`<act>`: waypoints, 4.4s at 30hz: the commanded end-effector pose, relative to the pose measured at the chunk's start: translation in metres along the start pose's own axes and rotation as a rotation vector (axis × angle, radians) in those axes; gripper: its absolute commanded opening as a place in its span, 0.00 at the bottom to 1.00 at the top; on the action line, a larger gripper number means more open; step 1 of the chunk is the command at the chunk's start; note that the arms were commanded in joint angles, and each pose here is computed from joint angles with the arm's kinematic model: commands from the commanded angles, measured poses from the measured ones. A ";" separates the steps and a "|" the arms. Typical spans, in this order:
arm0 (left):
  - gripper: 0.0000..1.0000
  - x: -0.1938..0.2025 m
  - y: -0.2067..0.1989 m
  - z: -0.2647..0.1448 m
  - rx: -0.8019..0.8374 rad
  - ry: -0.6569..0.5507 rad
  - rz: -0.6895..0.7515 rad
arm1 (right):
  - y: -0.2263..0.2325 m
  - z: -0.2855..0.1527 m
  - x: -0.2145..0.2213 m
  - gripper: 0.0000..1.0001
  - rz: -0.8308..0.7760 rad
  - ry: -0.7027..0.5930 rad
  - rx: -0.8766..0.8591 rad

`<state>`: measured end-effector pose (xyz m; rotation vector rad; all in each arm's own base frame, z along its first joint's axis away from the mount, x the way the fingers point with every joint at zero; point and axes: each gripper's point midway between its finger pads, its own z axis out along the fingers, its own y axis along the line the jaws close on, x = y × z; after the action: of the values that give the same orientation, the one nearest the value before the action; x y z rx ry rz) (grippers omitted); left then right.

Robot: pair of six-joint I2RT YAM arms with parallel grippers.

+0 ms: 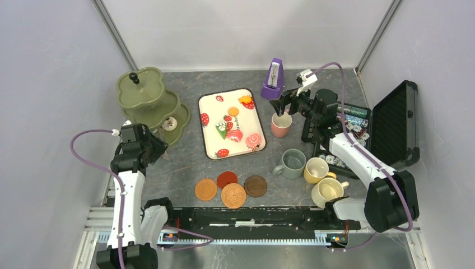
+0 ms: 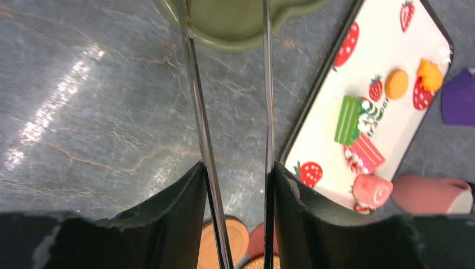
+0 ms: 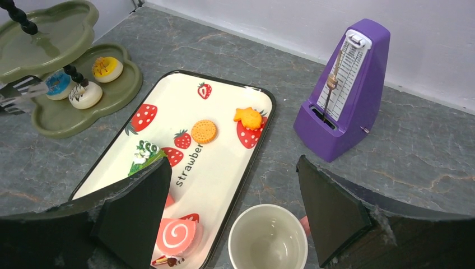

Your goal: Serve the afternoon tea

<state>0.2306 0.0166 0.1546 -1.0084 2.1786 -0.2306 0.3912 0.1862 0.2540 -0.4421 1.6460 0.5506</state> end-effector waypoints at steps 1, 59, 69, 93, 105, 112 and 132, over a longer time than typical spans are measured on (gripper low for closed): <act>0.51 0.014 -0.019 -0.019 0.128 0.068 0.055 | 0.002 0.004 -0.008 0.90 0.005 -0.035 -0.022; 0.53 0.159 -0.155 -0.011 0.111 0.139 0.968 | -0.015 0.012 0.011 0.92 -0.036 0.044 0.044; 0.48 0.162 -0.151 0.002 0.056 0.131 0.985 | -0.016 0.012 0.011 0.92 -0.037 0.045 0.049; 0.26 0.126 -0.168 -0.017 0.045 0.016 0.989 | -0.016 0.011 0.009 0.92 -0.034 0.041 0.050; 0.24 0.052 -0.191 -0.045 -0.041 -0.191 1.000 | -0.016 0.011 0.010 0.92 -0.032 0.041 0.049; 0.25 0.008 -0.188 -0.039 -0.098 -0.215 0.948 | -0.016 0.011 0.010 0.92 -0.033 0.043 0.050; 0.24 -0.055 -0.150 -0.031 -0.275 -0.260 0.943 | -0.016 0.013 0.012 0.92 -0.032 0.047 0.045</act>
<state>0.3254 -0.0656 0.2410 -0.0323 2.2985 0.5832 0.4020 0.1823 0.2060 -0.4554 1.7753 0.4988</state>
